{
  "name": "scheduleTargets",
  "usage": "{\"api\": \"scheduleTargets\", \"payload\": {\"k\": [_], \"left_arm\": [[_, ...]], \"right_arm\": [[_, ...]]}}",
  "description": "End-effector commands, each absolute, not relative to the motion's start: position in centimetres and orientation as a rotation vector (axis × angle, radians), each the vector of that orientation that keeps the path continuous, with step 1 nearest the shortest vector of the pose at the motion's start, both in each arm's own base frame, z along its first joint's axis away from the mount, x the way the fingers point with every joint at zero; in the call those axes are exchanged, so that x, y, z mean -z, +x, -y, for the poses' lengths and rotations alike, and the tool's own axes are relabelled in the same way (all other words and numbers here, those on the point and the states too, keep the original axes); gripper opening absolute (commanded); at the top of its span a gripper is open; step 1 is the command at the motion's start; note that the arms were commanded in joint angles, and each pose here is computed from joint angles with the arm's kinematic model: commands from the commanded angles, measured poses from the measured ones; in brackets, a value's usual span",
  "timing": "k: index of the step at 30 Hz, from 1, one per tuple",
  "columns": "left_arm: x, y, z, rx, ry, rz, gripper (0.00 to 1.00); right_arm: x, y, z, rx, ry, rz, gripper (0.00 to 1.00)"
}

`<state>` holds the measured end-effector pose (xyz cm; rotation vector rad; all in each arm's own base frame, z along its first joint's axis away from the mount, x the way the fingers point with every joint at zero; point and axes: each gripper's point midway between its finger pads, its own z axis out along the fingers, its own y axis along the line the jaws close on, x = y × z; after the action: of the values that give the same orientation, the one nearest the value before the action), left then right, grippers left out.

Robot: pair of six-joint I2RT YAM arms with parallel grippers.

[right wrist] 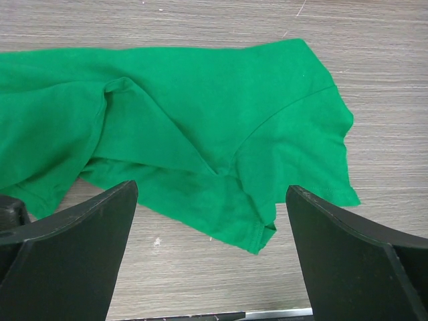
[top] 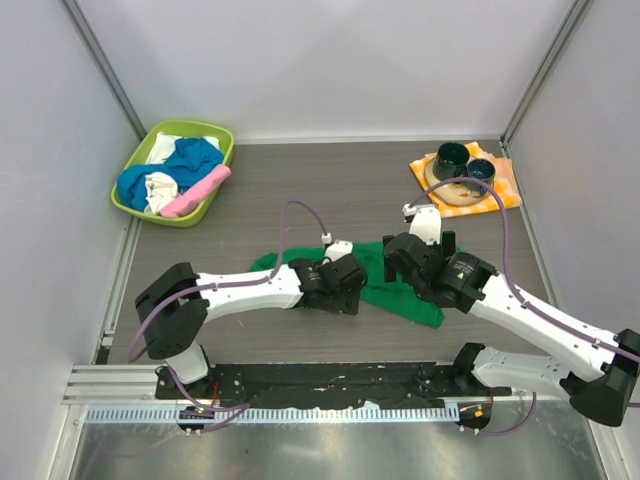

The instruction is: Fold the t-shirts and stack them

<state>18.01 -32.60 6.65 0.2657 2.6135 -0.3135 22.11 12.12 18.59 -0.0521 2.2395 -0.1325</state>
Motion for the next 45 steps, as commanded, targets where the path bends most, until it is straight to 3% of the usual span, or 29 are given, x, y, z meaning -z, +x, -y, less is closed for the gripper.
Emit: {"api": "scheduleTargets", "payload": {"k": [1,16,17,19,22,25,28,36,41,45], "left_arm": [[-6.4,18.4,34.4,0.345,0.269,-2.604,0.79],[-3.2,19.5,36.3,0.284,0.354,-2.612,0.69],[-2.9,19.5,36.3,0.278,0.356,-2.616,0.63],[-2.8,19.6,36.4,0.276,0.358,-2.617,0.6],[-2.4,19.7,36.2,0.256,0.36,-2.617,0.44],[-1.8,19.7,35.6,0.214,0.36,-2.619,0.15],[-1.5,19.7,35.0,0.194,0.346,-2.626,0.0],[-5.8,20.5,32.7,0.179,0.285,-2.542,0.0],[-15.7,22.4,28.6,0.229,0.146,-2.397,0.0],[-22.5,24.8,22.0,0.229,-0.042,-2.282,0.0]], "right_arm": [[-19.8,22.4,-11.9,0.046,0.04,-2.19,1.0],[-18.8,22.1,-10.7,0.055,0.055,-2.2,0.99],[-18.8,22.1,-10.7,0.054,0.055,-2.199,0.99],[-18.5,22.0,-10.6,0.055,0.053,-2.203,0.99],[-18.3,21.9,-10.5,0.053,0.054,-2.206,0.98],[-18.1,21.9,-10.5,0.049,0.055,-2.207,0.98],[-18.2,21.9,-10.5,0.044,0.06,-2.209,0.98],[-18.0,22.2,-11.1,0.038,0.059,-2.215,0.96],[-17.2,23.0,-11.7,0.049,0.08,-2.235,0.96],[-17.1,24.2,-11.8,0.071,0.11,-2.246,0.97]]}}
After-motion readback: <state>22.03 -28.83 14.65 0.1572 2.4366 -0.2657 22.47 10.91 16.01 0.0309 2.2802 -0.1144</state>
